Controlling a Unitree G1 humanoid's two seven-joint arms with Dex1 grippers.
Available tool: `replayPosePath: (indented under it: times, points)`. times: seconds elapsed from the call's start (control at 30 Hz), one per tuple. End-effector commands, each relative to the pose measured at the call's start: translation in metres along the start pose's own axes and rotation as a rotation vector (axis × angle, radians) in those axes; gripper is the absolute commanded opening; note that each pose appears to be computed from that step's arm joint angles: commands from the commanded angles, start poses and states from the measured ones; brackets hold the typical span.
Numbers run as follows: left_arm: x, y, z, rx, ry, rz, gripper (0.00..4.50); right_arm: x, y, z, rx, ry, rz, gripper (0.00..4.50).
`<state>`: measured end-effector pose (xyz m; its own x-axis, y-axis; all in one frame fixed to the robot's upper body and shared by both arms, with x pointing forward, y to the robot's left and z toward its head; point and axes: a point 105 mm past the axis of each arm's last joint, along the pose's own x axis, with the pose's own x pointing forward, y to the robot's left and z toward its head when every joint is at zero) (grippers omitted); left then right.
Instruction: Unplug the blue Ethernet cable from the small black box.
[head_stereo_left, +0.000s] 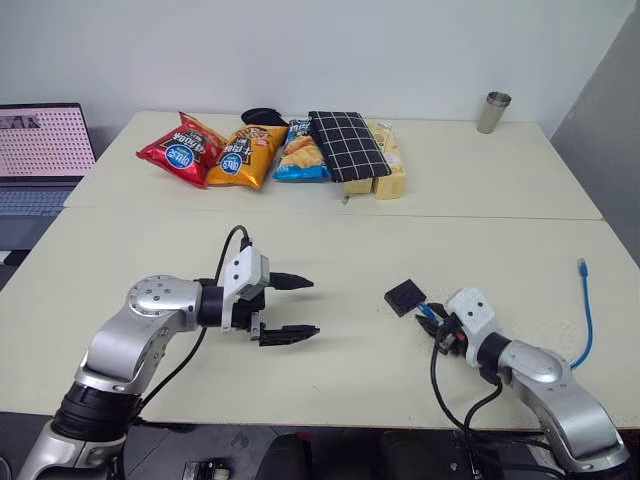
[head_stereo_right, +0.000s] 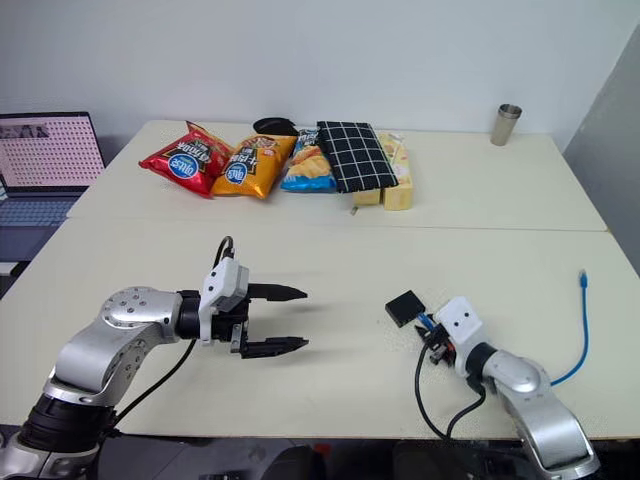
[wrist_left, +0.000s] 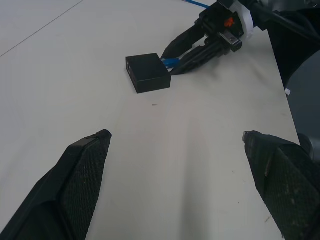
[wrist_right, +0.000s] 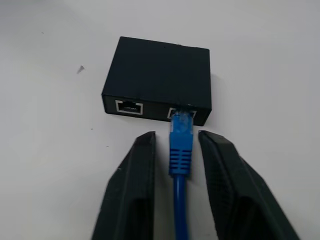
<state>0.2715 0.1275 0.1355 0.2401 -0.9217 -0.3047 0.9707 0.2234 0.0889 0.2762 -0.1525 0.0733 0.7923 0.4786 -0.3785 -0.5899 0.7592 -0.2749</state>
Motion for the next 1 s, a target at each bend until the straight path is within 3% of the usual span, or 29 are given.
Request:
replayPosePath:
  times: [0.03,0.13,0.27,0.43,0.53,0.97,1.0]
  points:
    - [0.002,0.002,0.009,0.014,-0.026,0.007,4.5,-0.001,-0.008,0.01,-0.053,-0.005,-0.017,0.42]
    - [0.003,0.004,0.01,-0.03,-0.055,0.014,4.5,-0.001,-0.007,0.02,-0.126,-0.023,0.016,0.18]
    - [0.007,0.01,0.024,-0.196,-0.183,0.005,4.5,-0.001,0.003,0.066,-0.472,-0.18,0.124,0.18]
    - [0.013,0.011,0.029,-0.315,-0.231,-0.028,4.5,0.002,0.012,0.096,-0.831,-0.314,0.177,0.18]
    - [0.017,0.013,0.027,-0.36,-0.243,-0.027,4.5,0.004,0.02,0.112,-0.955,-0.397,0.203,0.18]
    - [0.026,0.016,0.035,-0.441,-0.33,-0.053,4.5,0.004,0.032,0.133,-1.111,-0.544,0.215,0.18]
    - [0.026,0.014,0.035,-0.443,-0.331,-0.067,4.09,0.004,0.032,0.133,-1.116,-0.548,0.214,0.18]
